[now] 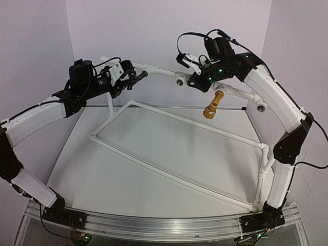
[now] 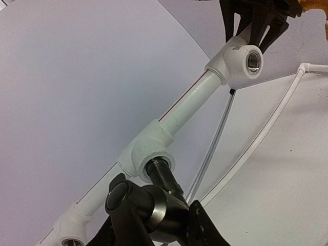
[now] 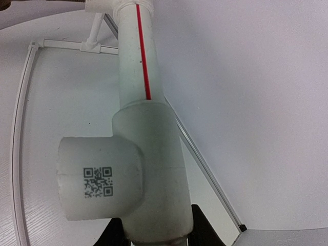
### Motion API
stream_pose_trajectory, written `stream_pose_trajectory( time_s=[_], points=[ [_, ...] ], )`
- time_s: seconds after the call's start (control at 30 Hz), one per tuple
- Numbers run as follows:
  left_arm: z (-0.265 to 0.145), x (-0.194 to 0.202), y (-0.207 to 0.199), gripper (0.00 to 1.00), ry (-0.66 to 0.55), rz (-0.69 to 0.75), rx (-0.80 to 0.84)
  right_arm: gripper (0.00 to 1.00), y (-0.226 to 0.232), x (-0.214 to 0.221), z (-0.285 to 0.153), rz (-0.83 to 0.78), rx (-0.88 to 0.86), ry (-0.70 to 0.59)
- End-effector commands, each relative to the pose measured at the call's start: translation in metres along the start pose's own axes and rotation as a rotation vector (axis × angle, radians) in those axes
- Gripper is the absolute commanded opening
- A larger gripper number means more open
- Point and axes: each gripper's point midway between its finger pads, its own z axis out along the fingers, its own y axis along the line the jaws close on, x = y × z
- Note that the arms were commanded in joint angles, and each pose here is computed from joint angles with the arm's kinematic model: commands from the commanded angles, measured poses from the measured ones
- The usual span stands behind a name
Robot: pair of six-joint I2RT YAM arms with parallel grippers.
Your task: Install the water faucets
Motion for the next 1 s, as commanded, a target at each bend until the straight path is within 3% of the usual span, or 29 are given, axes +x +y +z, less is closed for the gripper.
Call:
stream_pose_trajectory(
  time_s=[0.0, 0.1, 0.37, 0.67, 0.8, 0.97],
  points=[
    [0.006, 0.018, -0.036, 0.07, 0.032, 0.445, 0.113, 0.0, 0.008, 0.01, 0.035, 0.184, -0.001, 0.033],
    [0.003, 0.006, -0.025, 0.24, 0.034, 0.343, 0.093, 0.0, 0.006, 0.01, 0.034, 0.185, 0.004, 0.032],
    [-0.016, -0.019, -0.022, 0.66, 0.012, -0.093, 0.129, 0.0, 0.003, 0.009, 0.034, 0.193, 0.005, 0.025],
    [-0.02, -0.025, -0.008, 0.66, 0.007, -0.775, 0.142, 0.0, 0.004, 0.009, 0.034, 0.193, 0.0, 0.024],
    [-0.005, -0.012, -0.002, 0.63, 0.034, -0.918, 0.096, 0.0, 0.005, 0.011, 0.034, 0.197, -0.001, 0.027],
    [0.011, 0.005, 0.009, 0.57, 0.062, -0.944, 0.012, 0.0, 0.006, 0.013, 0.033, 0.199, -0.001, 0.032]
  ],
)
